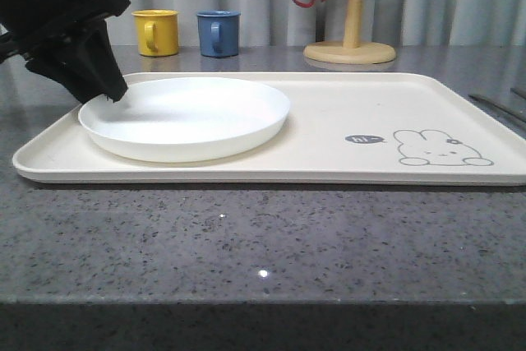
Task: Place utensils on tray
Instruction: 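Carry the plate over the tray and lower it onto the tray, then release the plate and withdraw the left gripper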
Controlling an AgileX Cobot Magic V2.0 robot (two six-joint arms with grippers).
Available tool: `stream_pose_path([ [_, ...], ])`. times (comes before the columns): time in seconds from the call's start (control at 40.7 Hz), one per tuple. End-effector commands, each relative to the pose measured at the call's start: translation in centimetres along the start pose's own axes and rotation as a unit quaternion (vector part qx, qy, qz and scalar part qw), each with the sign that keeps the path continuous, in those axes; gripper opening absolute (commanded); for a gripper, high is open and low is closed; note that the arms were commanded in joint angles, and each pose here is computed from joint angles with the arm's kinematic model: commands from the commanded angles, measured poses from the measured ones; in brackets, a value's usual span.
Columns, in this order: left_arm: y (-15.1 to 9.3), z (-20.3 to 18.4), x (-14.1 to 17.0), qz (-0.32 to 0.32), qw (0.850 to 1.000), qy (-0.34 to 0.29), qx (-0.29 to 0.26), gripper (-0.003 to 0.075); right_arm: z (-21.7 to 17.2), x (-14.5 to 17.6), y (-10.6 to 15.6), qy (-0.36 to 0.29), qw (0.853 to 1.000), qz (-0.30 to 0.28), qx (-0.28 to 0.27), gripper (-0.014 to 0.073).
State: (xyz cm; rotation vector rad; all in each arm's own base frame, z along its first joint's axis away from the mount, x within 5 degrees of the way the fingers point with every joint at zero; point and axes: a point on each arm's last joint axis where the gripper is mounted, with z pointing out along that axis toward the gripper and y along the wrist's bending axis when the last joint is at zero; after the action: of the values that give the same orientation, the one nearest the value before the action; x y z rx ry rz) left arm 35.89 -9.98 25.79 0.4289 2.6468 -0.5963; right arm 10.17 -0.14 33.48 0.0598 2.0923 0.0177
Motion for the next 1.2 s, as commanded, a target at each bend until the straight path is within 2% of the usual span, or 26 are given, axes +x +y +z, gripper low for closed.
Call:
stream_pose_path([
  [0.0, -1.4, -2.2, -1.1, 0.005, 0.999, -0.045, 0.012, 0.0378, -0.4, -1.5, 0.0, -0.044, 0.999, 0.001, 0.000, 0.0377],
  [0.074, -1.6, -2.7, -1.0, 0.009, 0.999, -0.047, 0.013, 0.0423, -0.4, -1.5, 0.0, -0.044, 0.999, 0.001, 0.000, 0.0377],
  [0.172, -2.2, -4.1, -1.0, 0.022, 0.998, -0.060, 0.007, 0.0421, -0.4, -1.5, 0.0, -0.044, 0.999, 0.001, 0.000, 0.0377],
  [0.393, -4.5, -10.1, 0.0, 0.075, 0.991, -0.113, -0.019, 0.0421, -0.4, -1.5, 0.0, -0.044, 0.999, 0.001, 0.000, 0.0377],
  [0.589, -8.5, -15.2, 3.0, 0.160, 0.975, -0.149, -0.043, 0.0421, -0.4, -1.5, 0.0, -0.044, 0.999, 0.001, 0.000, 0.0377],
  [0.761, -11.5, -17.9, 7.5, 0.237, 0.954, -0.173, -0.057, 0.0421, -0.4, -1.5, 0.0, -0.044, 0.999, 0.001, 0.000, 0.0377],
  [0.884, -11.6, -19.2, 10.6, 0.252, 0.944, -0.197, -0.083, 0.0421, -0.4, -1.5, 0.0, -0.044, 0.999, 0.001, 0.000, 0.0377],
  [1.031, -10.7, -20.7, 14.0, 0.227, 0.937, -0.240, -0.114, 0.0421, -0.4, -1.5, 0.0, -0.044, 0.999, 0.001, 0.000, 0.0377],
  [1.179, -10.3, -21.7, 17.1, 0.219, 0.925, -0.289, -0.112, 0.0421, -0.4, -1.5, 0.0, -0.044, 0.999, 0.001, 0.000, 0.0377],
])
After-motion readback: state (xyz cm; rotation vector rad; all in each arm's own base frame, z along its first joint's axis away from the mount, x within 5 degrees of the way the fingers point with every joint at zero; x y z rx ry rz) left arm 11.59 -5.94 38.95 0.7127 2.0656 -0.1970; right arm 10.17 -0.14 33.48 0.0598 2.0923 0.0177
